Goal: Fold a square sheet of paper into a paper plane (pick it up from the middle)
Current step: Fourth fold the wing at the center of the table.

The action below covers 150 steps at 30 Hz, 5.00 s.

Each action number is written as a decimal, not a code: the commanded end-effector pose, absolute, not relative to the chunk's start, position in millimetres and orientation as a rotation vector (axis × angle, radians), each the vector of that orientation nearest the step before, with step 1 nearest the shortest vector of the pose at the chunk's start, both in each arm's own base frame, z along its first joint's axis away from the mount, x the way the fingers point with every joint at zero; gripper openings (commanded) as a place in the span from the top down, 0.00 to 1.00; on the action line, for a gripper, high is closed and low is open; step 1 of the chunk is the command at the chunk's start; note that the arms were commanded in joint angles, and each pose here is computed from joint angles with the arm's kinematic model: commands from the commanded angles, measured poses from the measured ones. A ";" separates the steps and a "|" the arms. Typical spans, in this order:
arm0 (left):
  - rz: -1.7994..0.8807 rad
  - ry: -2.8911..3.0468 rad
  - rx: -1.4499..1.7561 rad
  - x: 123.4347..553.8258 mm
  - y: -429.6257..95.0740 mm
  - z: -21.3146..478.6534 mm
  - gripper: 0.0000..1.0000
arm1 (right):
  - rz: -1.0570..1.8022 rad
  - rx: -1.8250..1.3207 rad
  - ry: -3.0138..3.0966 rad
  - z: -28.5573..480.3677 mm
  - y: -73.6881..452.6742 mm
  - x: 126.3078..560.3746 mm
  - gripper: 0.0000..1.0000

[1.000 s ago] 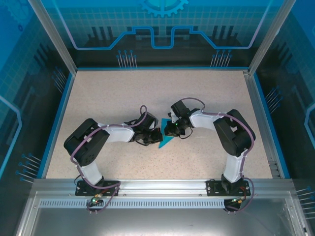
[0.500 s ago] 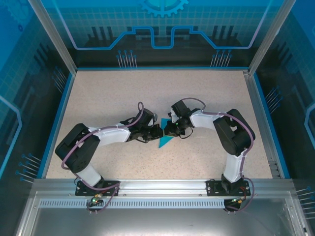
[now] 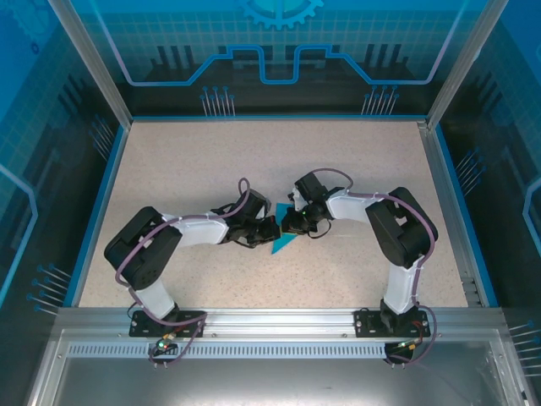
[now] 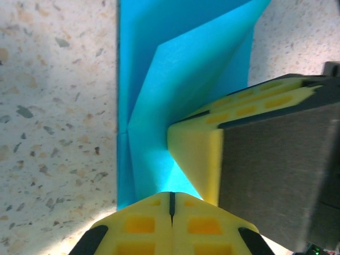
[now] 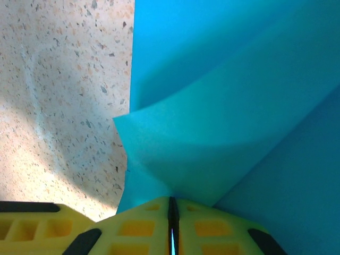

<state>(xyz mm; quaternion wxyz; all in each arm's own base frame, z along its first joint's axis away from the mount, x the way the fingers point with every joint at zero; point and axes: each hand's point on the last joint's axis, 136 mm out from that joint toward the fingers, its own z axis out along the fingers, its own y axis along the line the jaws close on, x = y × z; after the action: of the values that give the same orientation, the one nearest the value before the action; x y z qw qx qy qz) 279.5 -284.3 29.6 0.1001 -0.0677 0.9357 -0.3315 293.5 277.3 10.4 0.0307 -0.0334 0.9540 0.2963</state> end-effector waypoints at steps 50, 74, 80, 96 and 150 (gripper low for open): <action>-1.069 2.690 -0.258 286.4 -284.4 52.2 0.86 | 0.274 -0.070 3.121 -19.5 239.8 298.9 0.61; -1.105 2.736 -0.265 290.5 -292.1 34.0 0.88 | 0.271 0.002 3.200 -36.9 245.1 289.1 0.56; -1.037 2.768 -0.296 289.5 -285.3 22.4 0.93 | 0.281 0.031 3.207 -38.3 243.1 288.1 0.56; -0.944 2.826 -0.342 280.4 -272.2 4.4 0.99 | 0.254 0.022 3.223 -44.3 239.8 287.6 0.56; -0.454 3.110 -0.536 221.0 -213.8 -57.6 1.00 | 0.977 -0.246 2.810 5.8 246.6 368.0 0.87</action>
<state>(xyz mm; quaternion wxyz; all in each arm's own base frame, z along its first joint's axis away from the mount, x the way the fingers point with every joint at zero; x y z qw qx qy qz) 284.4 -275.0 10.3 0.0732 -0.1347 0.9415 -0.3000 341.8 266.6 13.8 0.0514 -0.0946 0.9273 0.3585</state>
